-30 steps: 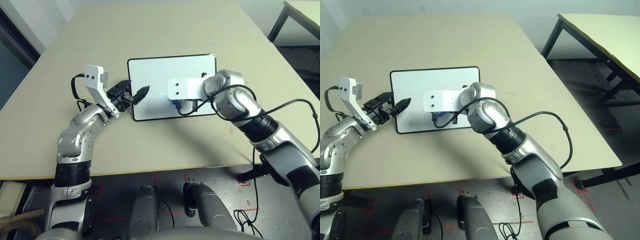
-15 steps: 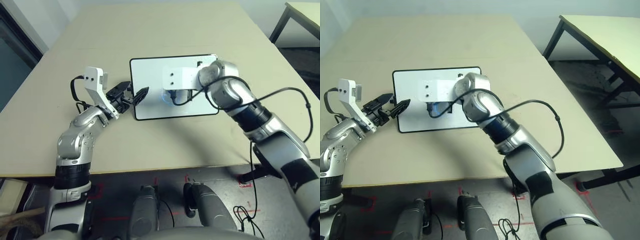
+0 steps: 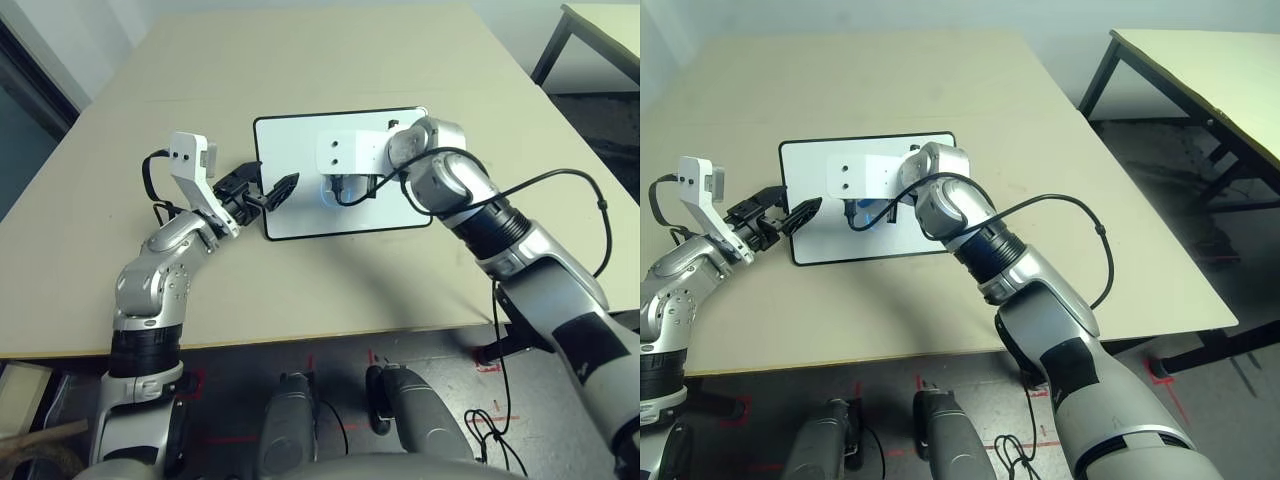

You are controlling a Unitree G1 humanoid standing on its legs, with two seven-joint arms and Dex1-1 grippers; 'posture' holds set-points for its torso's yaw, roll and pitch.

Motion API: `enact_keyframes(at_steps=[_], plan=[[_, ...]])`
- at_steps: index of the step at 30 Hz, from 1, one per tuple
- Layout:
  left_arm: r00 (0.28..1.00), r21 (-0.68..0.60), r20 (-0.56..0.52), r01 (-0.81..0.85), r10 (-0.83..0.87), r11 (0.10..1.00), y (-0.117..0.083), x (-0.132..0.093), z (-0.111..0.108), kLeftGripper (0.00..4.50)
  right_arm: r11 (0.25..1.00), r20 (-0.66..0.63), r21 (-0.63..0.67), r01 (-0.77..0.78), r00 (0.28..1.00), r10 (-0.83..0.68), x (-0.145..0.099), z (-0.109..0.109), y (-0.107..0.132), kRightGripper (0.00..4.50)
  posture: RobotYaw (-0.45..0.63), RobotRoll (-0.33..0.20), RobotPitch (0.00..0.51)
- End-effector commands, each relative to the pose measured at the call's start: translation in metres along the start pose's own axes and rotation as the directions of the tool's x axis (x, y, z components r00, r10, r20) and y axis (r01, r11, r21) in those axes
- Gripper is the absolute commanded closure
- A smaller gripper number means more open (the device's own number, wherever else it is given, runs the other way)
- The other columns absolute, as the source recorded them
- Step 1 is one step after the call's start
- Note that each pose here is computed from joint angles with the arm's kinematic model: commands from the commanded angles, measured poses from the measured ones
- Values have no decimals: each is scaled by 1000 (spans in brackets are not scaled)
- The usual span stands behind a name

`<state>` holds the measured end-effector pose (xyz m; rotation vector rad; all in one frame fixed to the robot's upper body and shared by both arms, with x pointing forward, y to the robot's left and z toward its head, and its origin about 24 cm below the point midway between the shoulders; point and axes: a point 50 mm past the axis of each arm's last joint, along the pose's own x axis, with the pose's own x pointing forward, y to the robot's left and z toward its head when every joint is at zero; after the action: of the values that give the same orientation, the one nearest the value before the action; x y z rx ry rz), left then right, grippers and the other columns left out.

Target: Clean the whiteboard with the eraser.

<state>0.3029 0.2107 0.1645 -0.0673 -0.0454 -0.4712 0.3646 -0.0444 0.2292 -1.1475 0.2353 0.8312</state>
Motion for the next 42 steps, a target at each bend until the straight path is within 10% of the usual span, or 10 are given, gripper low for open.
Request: enact_keyframes(at_steps=[1,5,10,17,27,39,42], plan=[[988,29,132,-84,80,996,8,-4,17,0,941,60,271,205,972,-229,-36,-3,-53,4164,-3,0,135],[945,55,257,-222,202,973,27,-9,34,0,741,-91,522,423,891,-445,-73,-50,-99,4164,-7,0,122],[862,61,364,-400,353,914,57,-18,47,0,540,-315,642,544,829,-462,-87,-114,-97,4164,-21,0,111],[843,72,272,-498,463,864,85,-24,15,0,318,-419,838,444,896,-147,-62,-167,-26,4164,-35,0,100],[836,64,166,-538,522,841,103,-32,-17,0,193,-377,910,368,926,12,-45,-164,34,4090,-27,0,96],[862,62,139,-500,488,864,103,-17,-17,0,96,-422,861,500,806,-415,-57,-202,-2,204,-61,0,119],[867,60,141,-489,478,870,101,-11,-16,0,19,-403,877,480,755,-518,-58,-212,-7,12,-74,0,122]])
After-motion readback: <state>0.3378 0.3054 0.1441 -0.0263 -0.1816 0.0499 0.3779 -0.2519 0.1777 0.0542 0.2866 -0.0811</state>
